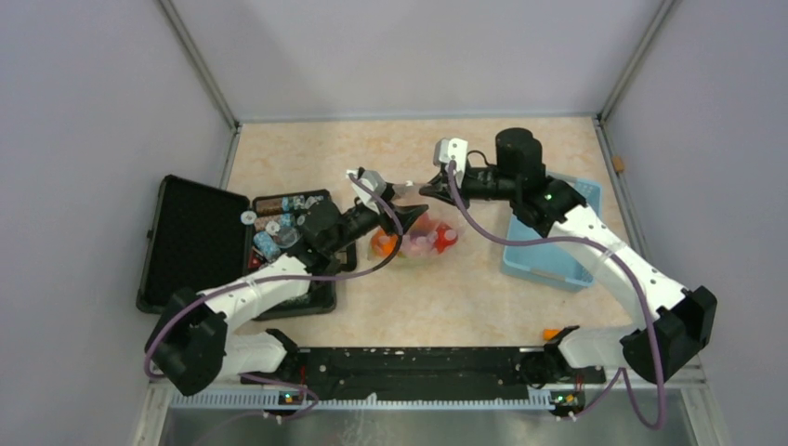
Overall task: Place the food in the zip-top bag and seal the zipper
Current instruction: Zip the zipper food storage bag at the center of the board.
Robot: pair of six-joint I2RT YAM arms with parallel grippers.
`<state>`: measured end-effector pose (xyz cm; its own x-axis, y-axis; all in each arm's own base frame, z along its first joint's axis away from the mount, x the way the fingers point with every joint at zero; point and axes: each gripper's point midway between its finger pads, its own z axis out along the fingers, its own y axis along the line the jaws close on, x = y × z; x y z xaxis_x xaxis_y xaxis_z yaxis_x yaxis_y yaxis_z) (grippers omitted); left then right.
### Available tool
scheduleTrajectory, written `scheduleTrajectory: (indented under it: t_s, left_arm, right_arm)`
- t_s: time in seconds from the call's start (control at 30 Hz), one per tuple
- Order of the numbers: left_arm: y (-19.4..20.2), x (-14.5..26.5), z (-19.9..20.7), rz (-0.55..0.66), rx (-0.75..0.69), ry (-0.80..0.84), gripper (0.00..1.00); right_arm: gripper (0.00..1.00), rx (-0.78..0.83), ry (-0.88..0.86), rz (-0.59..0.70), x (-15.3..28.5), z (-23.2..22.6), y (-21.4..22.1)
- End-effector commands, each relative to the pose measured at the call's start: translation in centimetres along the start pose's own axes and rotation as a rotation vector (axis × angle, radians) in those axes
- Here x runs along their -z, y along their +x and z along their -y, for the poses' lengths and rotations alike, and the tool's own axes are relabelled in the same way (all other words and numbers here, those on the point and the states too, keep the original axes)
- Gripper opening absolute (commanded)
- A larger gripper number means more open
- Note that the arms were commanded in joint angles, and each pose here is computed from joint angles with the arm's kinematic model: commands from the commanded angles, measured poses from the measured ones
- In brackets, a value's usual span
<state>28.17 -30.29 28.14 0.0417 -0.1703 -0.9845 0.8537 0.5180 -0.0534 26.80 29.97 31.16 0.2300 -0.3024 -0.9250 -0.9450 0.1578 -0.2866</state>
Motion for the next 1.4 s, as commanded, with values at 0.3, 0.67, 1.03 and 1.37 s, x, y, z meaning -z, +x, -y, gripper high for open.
scheduleTrajectory:
  t_s: [0.3, 0.67, 1.03, 1.37]
  left_arm:
    - [-4.1, -1.9, 1.2, 0.239, 0.038, 0.089, 0.56]
    - [-3.5, -2.6, 1.3, 0.213, 0.036, 0.109, 0.00]
    - [-1.0, -1.4, 1.3, -0.060, 0.068, 0.079, 0.00]
    - [1.1, -0.3, 1.7, -0.262, 0.071, 0.100, 0.00]
  right_arm:
    - [0.00, -0.001, -0.030, 0.197, 0.6, -0.9, -5.2]
    - [0.00, -0.005, -0.028, 0.213, 0.8, -1.2, -5.3]
    - [0.36, -0.050, 0.259, 0.126, 1.9, 2.9, -3.0]
    - [0.53, 0.008, 0.104, 0.202, 2.1, 0.0, -5.1]
